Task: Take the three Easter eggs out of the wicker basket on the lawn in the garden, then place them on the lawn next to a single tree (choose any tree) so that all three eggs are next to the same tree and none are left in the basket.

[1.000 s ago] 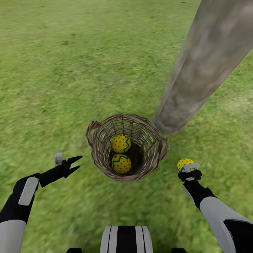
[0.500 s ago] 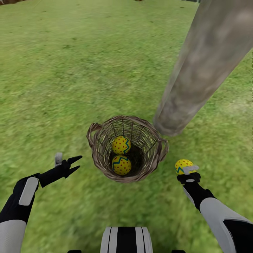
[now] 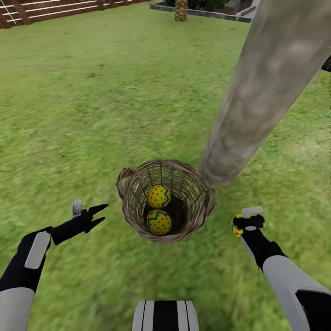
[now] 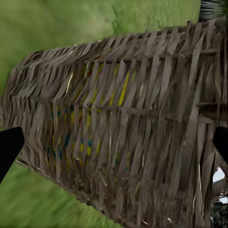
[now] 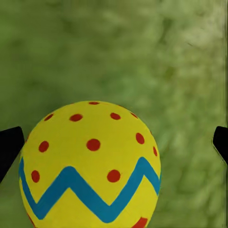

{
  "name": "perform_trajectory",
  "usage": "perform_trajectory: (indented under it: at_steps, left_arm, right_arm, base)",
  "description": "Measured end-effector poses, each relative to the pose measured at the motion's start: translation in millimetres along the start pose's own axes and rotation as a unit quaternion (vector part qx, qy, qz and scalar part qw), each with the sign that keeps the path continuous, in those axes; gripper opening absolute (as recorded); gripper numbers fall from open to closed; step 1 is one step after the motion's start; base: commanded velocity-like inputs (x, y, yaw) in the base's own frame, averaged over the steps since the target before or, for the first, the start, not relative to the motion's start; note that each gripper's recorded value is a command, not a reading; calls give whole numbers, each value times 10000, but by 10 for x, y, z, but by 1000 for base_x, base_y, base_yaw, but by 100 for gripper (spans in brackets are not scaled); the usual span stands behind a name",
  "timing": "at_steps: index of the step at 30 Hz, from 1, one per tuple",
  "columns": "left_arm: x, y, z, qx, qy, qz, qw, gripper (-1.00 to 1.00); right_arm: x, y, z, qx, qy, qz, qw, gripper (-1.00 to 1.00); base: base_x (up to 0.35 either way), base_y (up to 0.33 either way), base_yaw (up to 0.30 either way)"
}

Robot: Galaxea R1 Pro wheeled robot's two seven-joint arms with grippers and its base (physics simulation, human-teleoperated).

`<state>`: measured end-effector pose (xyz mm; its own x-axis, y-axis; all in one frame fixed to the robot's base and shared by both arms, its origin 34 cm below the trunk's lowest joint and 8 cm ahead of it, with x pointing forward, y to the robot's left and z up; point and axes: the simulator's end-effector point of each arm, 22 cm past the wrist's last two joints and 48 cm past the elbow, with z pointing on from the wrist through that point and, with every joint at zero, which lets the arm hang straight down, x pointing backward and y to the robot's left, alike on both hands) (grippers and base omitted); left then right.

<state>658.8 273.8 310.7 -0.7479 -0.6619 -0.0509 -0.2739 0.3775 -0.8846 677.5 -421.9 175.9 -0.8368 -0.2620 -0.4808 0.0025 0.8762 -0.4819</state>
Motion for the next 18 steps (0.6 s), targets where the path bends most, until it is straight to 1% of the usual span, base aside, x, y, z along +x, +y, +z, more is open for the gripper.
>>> perform_trajectory:
  at_steps: [2,3,4,6,7,9,11,12,13,15,16,17,18]
  left_arm:
    - [-21,-44,-20,23,-25,25,10000,100]
    - [-34,-67,-32,33,-38,42,10000,100]
    - [-43,-88,-42,44,-47,56,10000,100]
    - [-57,-133,-59,66,-63,84,9999,100]
    - [-61,-154,-64,70,-65,101,9999,100]
    - [-75,-194,-81,81,-78,133,9998,100]
    - [-87,-239,-98,102,-90,159,9998,100]
    - [-97,-262,-108,117,-101,169,9997,100]
    - [-105,-282,-118,127,-110,180,9997,100]
    - [-122,-327,-137,154,-133,203,9996,100]
    - [-133,-351,-150,165,-144,219,9995,100]
    - [-142,-375,-162,177,-154,236,9994,100]
    - [-151,-398,-172,187,-165,254,9994,100]
  right_arm:
    - [-5,-27,-22,11,70,-12,10000,100]
    - [47,-40,-33,-6,230,-52,9997,100]
    - [82,-11,-49,-122,380,-75,9992,100]
    - [101,98,-93,-679,677,-85,9954,100]
    - [180,76,-139,-1154,1019,-64,9881,100]
    - [353,24,-256,-1761,1515,39,9726,100]
    - [439,-148,-363,-2218,1779,186,9585,100]
    - [457,-258,-399,-2367,1829,258,9539,100]
    - [456,-338,-424,-2445,1838,311,9515,100]
    - [422,-494,-480,-2637,1800,562,9460,100]
    - [373,-532,-522,-2787,1741,773,9413,100]
    - [326,-532,-562,-2916,1688,904,9372,100]
    - [285,-525,-598,-3019,1644,982,9339,100]
  base:
    - [0,0,0]
    - [0,0,0]
    - [0,0,0]
    - [0,0,0]
    - [0,0,0]
    - [0,0,0]
    - [-79,15,0]
    - [-235,65,0]
    - [-286,91,0]
    - [-234,76,0]
    - [-87,27,0]
    - [-45,14,0]
    - [-18,6,-35]
